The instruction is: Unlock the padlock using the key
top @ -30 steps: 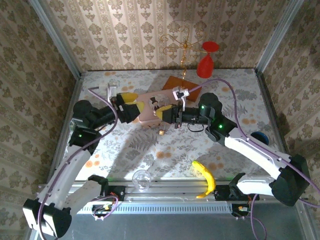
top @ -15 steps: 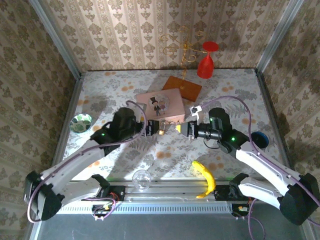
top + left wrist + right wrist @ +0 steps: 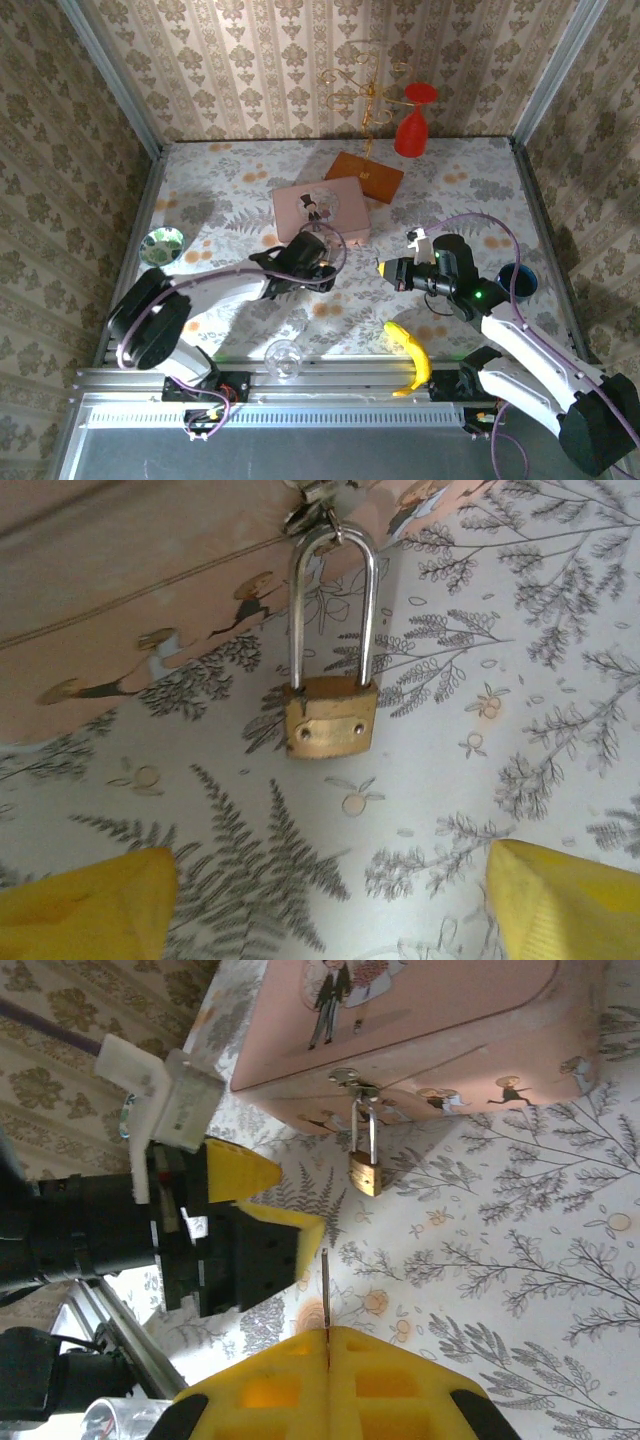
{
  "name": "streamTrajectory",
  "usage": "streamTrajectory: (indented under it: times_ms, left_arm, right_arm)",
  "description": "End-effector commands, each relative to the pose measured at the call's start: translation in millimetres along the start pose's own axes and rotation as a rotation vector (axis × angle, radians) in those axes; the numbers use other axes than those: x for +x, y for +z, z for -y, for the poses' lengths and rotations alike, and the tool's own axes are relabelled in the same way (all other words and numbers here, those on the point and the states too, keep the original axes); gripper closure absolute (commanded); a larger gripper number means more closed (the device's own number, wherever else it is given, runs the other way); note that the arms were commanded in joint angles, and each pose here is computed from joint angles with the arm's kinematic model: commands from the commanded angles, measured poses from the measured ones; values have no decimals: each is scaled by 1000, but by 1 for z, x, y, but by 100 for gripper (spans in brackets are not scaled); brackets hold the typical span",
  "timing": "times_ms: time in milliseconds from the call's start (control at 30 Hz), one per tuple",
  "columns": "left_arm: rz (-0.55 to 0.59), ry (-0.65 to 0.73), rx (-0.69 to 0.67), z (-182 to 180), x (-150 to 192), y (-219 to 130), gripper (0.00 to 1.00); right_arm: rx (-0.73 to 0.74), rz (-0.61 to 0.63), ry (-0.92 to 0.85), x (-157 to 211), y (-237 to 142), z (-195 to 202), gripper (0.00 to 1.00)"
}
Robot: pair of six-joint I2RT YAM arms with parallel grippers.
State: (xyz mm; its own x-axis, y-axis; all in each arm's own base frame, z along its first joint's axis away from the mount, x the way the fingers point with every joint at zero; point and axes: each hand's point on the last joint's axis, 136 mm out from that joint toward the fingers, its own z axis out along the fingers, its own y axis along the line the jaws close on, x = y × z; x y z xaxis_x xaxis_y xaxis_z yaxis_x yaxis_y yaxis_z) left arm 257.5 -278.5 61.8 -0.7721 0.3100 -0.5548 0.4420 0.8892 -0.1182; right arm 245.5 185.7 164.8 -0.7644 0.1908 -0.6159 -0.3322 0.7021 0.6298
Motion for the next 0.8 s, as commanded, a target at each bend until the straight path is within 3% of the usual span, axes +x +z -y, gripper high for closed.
streamTrajectory:
  times_ms: [0, 233, 633, 767]
  left_arm:
    - [37, 23, -48, 3, -22, 11, 27]
    - [13, 33, -136, -7, -31, 38, 27]
    - [13, -19, -173, -20, -37, 57, 47]
    - [33, -59, -175, -23, -42, 58, 58]
  right_arm:
    - [44, 23, 18, 0, -1, 11, 100]
    - [37, 47, 5, -5, -2, 9, 100]
    - [22, 46, 3, -11, 4, 5, 100]
    - [29, 35, 4, -11, 8, 8, 100]
